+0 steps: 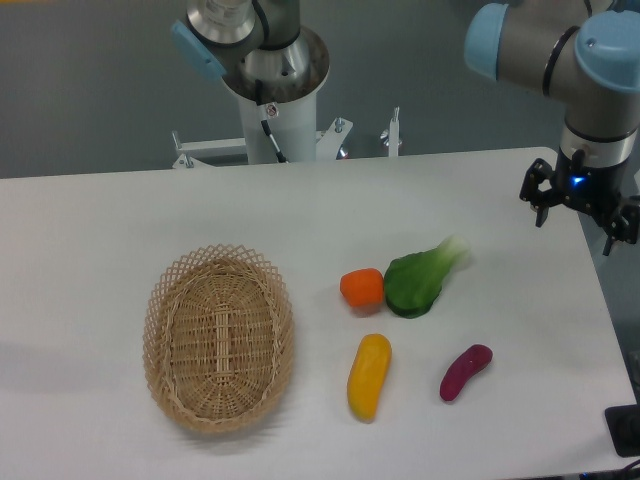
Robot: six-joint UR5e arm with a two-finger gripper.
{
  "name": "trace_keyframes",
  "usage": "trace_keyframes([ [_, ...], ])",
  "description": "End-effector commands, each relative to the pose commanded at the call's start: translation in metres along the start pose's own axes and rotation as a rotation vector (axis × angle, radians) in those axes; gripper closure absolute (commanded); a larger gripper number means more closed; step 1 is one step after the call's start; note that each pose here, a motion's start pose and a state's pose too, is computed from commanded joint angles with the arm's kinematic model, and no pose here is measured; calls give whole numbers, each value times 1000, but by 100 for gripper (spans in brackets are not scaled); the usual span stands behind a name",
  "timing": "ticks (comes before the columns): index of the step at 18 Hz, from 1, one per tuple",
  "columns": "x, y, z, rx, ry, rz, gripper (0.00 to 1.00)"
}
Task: Pick up the sweet potato from the table
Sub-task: 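Move the open gripper over the purple sweet potato and descend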
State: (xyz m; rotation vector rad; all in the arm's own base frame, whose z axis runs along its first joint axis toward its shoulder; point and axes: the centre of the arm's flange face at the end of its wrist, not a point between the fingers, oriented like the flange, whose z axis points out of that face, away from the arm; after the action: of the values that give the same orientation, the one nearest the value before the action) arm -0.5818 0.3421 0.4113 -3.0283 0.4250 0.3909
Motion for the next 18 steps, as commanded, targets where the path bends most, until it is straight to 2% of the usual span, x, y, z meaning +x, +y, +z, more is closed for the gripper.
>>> trace_keyframes([
  [5, 0, -5, 4, 2, -4, 4, 0],
  [10, 8, -14, 23, 6, 11, -4, 0],
  [12, 14, -27, 38, 2, 8, -65, 0],
  [14, 20, -30, 52, 9, -4, -179, 0],
  [18, 21, -59, 69, 51, -78, -361, 0],
])
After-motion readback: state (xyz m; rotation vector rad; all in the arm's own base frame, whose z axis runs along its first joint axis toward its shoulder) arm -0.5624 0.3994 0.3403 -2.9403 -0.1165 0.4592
